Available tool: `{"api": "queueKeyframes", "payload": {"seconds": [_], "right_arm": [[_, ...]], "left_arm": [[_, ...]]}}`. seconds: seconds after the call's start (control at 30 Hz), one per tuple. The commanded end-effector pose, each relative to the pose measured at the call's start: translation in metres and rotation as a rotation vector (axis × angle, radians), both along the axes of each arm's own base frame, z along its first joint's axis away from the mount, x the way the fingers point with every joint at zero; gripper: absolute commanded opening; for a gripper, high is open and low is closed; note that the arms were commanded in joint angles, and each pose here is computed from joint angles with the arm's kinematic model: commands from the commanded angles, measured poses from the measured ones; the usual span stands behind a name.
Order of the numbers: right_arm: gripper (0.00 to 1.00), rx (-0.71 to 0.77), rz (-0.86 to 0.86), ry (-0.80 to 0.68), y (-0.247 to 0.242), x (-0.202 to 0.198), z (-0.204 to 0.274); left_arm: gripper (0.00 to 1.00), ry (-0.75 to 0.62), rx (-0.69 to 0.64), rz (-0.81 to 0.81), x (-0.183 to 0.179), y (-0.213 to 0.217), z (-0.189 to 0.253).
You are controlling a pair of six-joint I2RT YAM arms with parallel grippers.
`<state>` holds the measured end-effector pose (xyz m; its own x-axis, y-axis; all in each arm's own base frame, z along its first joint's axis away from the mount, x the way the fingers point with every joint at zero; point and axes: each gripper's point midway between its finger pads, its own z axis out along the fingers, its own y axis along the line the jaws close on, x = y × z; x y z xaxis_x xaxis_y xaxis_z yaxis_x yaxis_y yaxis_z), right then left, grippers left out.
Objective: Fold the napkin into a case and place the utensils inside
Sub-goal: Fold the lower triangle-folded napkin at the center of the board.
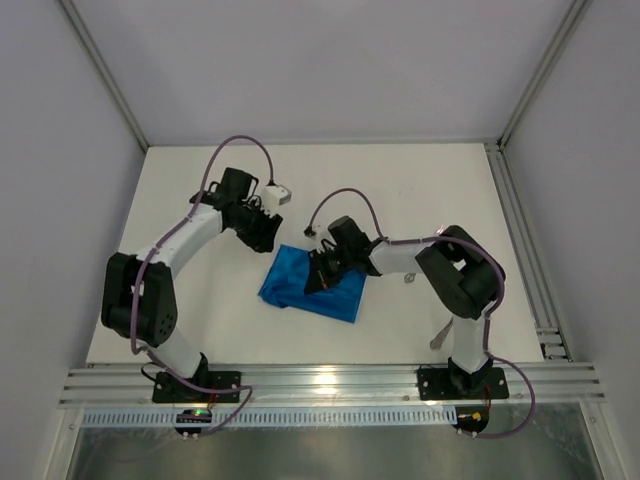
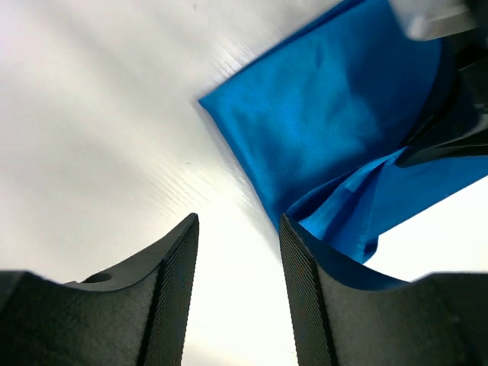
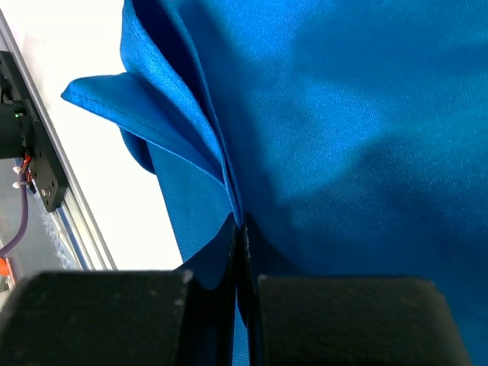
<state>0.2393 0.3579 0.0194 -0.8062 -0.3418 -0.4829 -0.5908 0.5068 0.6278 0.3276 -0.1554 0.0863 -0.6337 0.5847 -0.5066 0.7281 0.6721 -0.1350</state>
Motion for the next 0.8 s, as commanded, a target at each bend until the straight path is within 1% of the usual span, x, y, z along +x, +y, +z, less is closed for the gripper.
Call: {"api": "queueKeyframes", "payload": {"seconds": [0.0, 0.1, 0.13, 0.17, 0.23, 0.27, 0.33, 0.37, 0.43, 0.47, 0.5, 0.57, 0.6, 0.77], "right_arm": [[0.04, -0.021, 0.025, 0.004, -0.002, 0.001, -0.007], [0.04, -0.021, 0.037, 0.016, 0.0, 0.0, -0.011], [0.04, -0.018, 0.042, 0.016, 0.0, 0.0, -0.011], [0.05, -0.017, 0.045, 0.021, 0.001, 0.0, -0.011], [0.05, -0.018, 0.054, 0.024, 0.001, -0.001, -0.012], [0.05, -0.015, 0.06, 0.025, 0.001, -0.001, -0.012], [0.05, -0.015, 0.067, 0.031, 0.001, -0.003, -0.012], [0.05, -0.016, 0.069, 0.032, 0.0, -0.003, -0.013], [0.06, -0.013, 0.075, 0.032, 0.001, -0.003, -0.013], [0.06, -0.016, 0.076, 0.034, 0.0, -0.003, -0.013], [0.07, -0.016, 0.082, 0.032, -0.001, -0.004, -0.014], [0.07, -0.013, 0.087, 0.019, 0.0, -0.001, -0.013], [0.07, -0.028, 0.092, 0.038, -0.002, -0.005, -0.015], [0.07, -0.026, 0.105, 0.037, -0.001, -0.004, -0.013]], "left_arm": [[0.47, -0.12, -0.07, -0.012, 0.006, -0.004, 0.049], [0.42, -0.091, -0.138, -0.122, -0.024, -0.013, 0.06], [0.42, -0.052, -0.136, -0.163, -0.04, -0.016, 0.053], [0.42, -0.011, -0.1, -0.189, -0.054, -0.014, 0.044], [0.43, -0.006, -0.008, -0.252, -0.068, -0.01, 0.024], [0.44, 0.021, 0.02, -0.303, -0.084, -0.013, 0.009], [0.48, -0.03, 0.072, -0.344, -0.083, -0.012, -0.001], [0.55, -0.04, 0.089, -0.358, -0.086, -0.012, -0.007], [0.56, -0.111, 0.097, -0.35, -0.072, -0.014, -0.005], [0.55, -0.133, 0.113, -0.338, -0.066, -0.013, -0.005], [0.52, -0.147, 0.115, -0.338, -0.063, -0.013, -0.005], [0.49, -0.169, 0.109, -0.347, -0.059, -0.016, -0.005], [0.45, -0.164, 0.109, -0.353, -0.06, -0.016, -0.007], [0.31, -0.142, 0.126, -0.348, -0.061, -0.013, -0.021]]}}
